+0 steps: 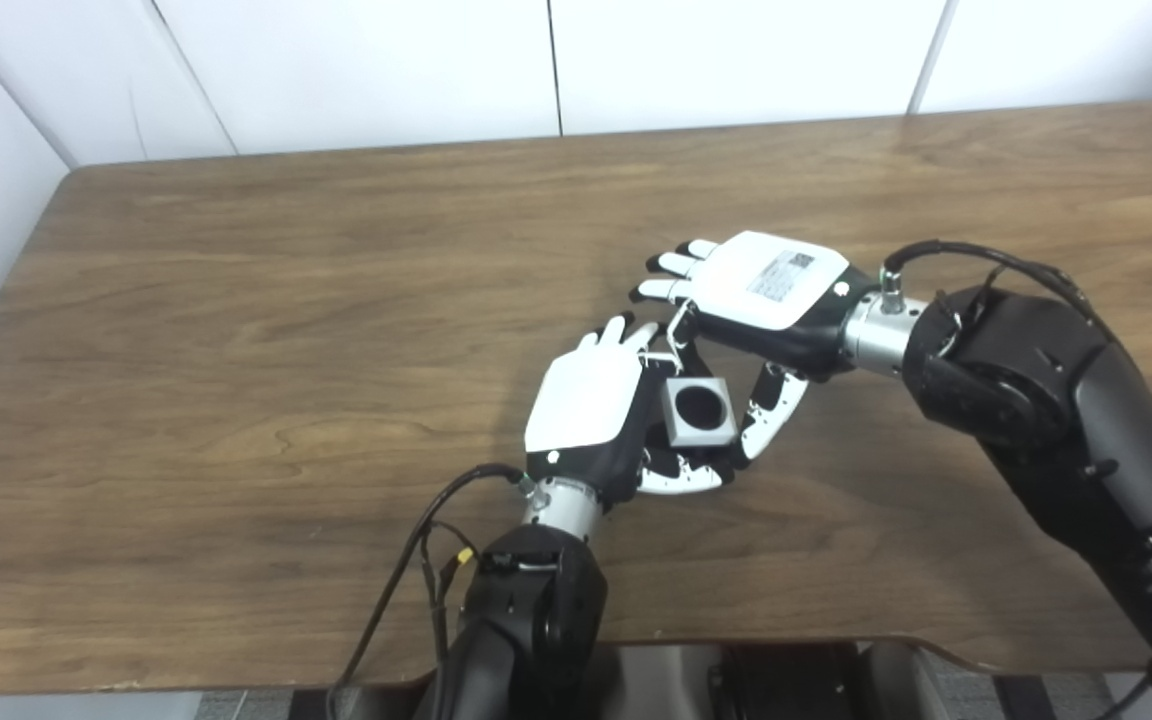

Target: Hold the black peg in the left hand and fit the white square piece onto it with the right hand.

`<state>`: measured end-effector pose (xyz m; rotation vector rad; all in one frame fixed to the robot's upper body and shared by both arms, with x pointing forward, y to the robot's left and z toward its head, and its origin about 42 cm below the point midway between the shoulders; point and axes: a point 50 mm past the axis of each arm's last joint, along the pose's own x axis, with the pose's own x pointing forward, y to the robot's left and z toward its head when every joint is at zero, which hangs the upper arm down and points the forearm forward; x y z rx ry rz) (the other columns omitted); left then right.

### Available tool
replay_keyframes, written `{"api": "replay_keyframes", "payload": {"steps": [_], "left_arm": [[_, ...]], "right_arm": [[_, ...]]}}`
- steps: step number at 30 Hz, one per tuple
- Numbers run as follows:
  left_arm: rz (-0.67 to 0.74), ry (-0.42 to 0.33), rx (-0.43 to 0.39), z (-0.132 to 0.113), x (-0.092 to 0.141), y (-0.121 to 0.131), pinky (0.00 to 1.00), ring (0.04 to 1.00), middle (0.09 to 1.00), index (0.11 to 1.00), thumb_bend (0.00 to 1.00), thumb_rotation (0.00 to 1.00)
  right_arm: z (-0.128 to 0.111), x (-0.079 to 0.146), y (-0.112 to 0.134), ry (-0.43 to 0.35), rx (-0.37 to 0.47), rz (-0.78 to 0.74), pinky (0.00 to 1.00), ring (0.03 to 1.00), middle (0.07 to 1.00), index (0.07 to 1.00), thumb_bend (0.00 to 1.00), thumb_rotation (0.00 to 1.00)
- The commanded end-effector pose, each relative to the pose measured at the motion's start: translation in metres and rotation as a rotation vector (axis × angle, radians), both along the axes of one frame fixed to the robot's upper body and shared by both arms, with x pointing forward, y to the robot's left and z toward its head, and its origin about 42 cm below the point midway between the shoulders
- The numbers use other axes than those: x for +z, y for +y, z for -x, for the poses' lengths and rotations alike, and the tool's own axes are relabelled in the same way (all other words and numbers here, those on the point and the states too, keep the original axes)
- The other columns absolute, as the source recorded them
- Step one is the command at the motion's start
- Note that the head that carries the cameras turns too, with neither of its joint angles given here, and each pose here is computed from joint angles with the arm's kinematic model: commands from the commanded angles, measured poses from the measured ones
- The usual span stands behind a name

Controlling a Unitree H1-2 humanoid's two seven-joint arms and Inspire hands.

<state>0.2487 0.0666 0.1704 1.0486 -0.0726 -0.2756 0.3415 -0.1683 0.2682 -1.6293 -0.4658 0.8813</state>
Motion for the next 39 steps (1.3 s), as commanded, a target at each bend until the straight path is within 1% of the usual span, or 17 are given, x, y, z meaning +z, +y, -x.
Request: {"api": "replay_keyframes", "payload": {"steps": [1,10,15,18,28,31,39], "left_arm": [[0.014,-0.064,-0.005,-0.003,0.017,-0.006,0.96,1.000,0.933,0.696,0.88,0.33],[0.009,-0.069,0.005,-0.003,0.014,-0.001,0.93,1.000,0.926,0.744,0.89,0.34],[-0.028,-0.074,0.002,-0.004,0.016,0.001,0.90,0.989,0.927,0.778,0.90,0.39],[-0.041,-0.075,0.011,-0.004,0.014,0.003,0.89,0.985,0.928,0.792,0.91,0.40],[-0.030,-0.023,0.028,-0.005,0.016,0.011,0.96,1.000,0.961,0.863,0.91,0.36],[-0.019,-0.007,0.033,-0.006,0.015,0.013,0.98,1.000,0.973,0.903,0.90,0.36],[-0.016,0.008,0.037,-0.006,0.013,0.016,1.00,1.000,0.985,0.952,0.90,0.36]], "right_arm": [[-0.006,0.017,-0.001,-0.051,0.003,-0.017,1.00,1.000,0.951,0.659,0.92,0.39],[-0.007,0.013,-0.002,-0.041,-0.010,-0.022,1.00,1.000,0.947,0.649,0.93,0.38],[-0.008,0.012,-0.004,-0.042,-0.020,-0.031,1.00,1.000,0.942,0.645,0.94,0.37],[-0.009,0.013,-0.005,-0.040,-0.032,-0.046,1.00,1.000,0.940,0.644,0.94,0.36],[-0.013,0.019,-0.009,-0.053,-0.057,-0.065,1.00,1.000,0.943,0.659,0.96,0.39],[-0.014,0.022,-0.010,-0.058,-0.072,-0.059,1.00,1.000,0.947,0.674,0.96,0.39],[-0.017,0.023,-0.013,-0.066,-0.085,-0.067,1.00,1.000,0.943,0.674,0.97,0.40]]}}
